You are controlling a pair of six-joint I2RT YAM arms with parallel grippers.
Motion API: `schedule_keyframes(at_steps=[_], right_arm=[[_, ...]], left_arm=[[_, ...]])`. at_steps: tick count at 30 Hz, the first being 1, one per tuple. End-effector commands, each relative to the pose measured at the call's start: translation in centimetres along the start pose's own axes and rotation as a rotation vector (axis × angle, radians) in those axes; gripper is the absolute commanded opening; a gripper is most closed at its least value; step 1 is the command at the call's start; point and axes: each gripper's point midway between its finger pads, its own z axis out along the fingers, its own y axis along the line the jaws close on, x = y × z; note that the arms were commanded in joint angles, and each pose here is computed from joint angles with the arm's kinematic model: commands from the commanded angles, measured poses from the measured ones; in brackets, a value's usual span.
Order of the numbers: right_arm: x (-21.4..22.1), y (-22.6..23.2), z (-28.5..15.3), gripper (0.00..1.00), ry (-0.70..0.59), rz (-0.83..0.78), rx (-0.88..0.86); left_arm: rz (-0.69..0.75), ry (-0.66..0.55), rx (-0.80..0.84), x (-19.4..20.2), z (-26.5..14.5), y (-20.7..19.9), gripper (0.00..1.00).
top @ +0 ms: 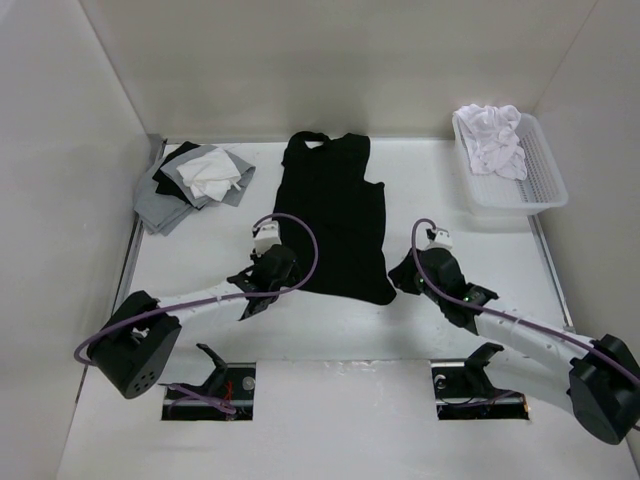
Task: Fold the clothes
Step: Flatten the tank top out
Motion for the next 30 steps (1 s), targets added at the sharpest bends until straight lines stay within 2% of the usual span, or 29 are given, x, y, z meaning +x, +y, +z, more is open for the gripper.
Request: schedule_keyframes(at_steps=[1, 5, 14, 17, 26, 27, 30], right_arm=[[-1.2, 1.2, 0.2, 0.29, -0.052, 0.02, -0.059], [-0.6, 0.6, 0.9, 0.35, -0.035, 0.022, -0.039], [0.3, 0.9, 1.7, 0.36, -0.002, 0.017, -0.053], [0.4, 0.9, 1.8, 0.36, 0.002, 0.015, -0.051], [0.4, 0.8, 1.8, 0.37, -0.005, 0.021, -0.058], [0.3, 0.8, 1.7, 0.38, -0.008, 0.022, -0.059], [0.0, 0.8, 1.6, 0.41, -0.02, 0.028, -0.061]], left_arm=[[-0.032, -0.07, -0.043, -2.0, 0.4, 0.3, 0.25], [-0.033, -0.061, -0.053, -1.5, 0.4, 0.7, 0.22], [-0.098, 0.031, -0.13, 1.9, -0.6, 2.7, 0.21], [-0.147, 0.05, -0.152, 2.8, -1.2, 3.4, 0.25], [-0.162, 0.102, -0.162, 4.2, -1.0, 3.4, 0.29], [-0.162, 0.102, -0.165, 4.2, -0.8, 3.5, 0.26], [-0.169, 0.065, -0.149, 3.0, -0.7, 3.3, 0.07]])
